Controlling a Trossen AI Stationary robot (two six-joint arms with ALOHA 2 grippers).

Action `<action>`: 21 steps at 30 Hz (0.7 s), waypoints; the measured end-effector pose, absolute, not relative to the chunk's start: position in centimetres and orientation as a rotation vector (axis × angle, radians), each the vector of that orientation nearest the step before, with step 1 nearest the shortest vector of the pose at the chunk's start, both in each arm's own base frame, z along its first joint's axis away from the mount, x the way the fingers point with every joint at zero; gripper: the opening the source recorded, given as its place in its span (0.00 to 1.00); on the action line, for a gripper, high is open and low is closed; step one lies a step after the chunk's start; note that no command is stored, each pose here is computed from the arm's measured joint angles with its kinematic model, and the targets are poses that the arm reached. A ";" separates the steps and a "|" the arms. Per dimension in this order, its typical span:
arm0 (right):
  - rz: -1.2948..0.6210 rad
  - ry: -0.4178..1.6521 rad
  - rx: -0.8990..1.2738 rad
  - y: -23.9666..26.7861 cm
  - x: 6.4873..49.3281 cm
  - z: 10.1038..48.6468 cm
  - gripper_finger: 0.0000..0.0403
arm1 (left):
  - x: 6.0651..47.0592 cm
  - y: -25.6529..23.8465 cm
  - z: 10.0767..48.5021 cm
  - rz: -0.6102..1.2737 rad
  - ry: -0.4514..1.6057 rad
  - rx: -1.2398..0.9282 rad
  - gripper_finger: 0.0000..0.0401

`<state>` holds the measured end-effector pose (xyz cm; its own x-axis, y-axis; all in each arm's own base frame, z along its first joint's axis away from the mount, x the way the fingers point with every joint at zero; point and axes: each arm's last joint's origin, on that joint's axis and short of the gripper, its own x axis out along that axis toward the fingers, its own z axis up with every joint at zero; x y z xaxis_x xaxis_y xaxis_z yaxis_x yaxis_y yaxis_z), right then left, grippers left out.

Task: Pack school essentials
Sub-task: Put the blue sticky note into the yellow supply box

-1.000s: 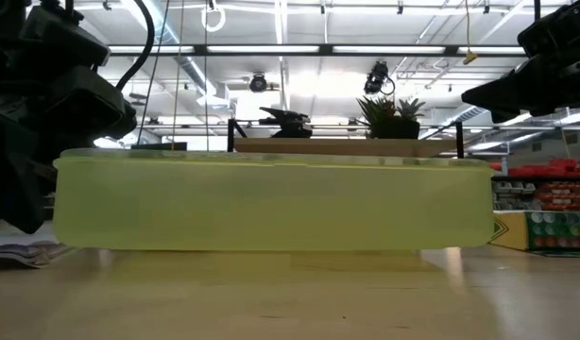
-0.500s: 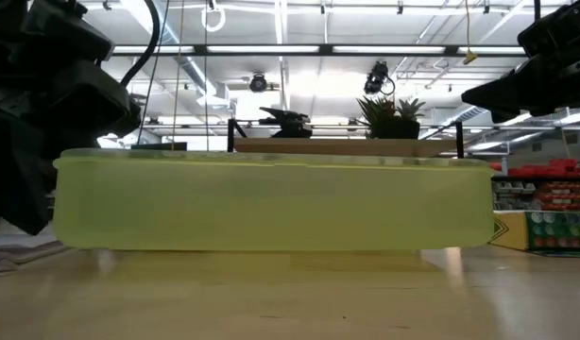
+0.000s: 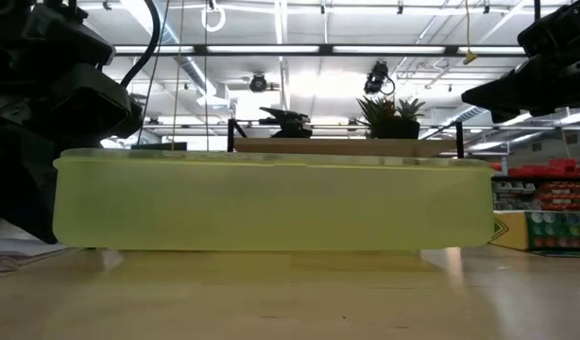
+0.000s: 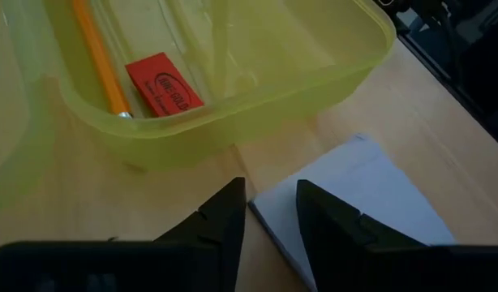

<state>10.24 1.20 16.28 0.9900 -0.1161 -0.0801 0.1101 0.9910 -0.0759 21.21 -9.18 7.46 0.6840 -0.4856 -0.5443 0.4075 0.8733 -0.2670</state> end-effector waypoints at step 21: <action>-0.113 0.085 -0.071 1.2 10.2 16.3 0.10 | 20.9 -9.5 7.3 -0.481 0.645 -0.047 0.06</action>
<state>10.24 1.20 16.28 0.9900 -0.1160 -0.0802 0.1100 0.9910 -0.0758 20.94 -9.51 7.27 0.6935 -0.4454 -0.5662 0.4166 0.8892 -0.1892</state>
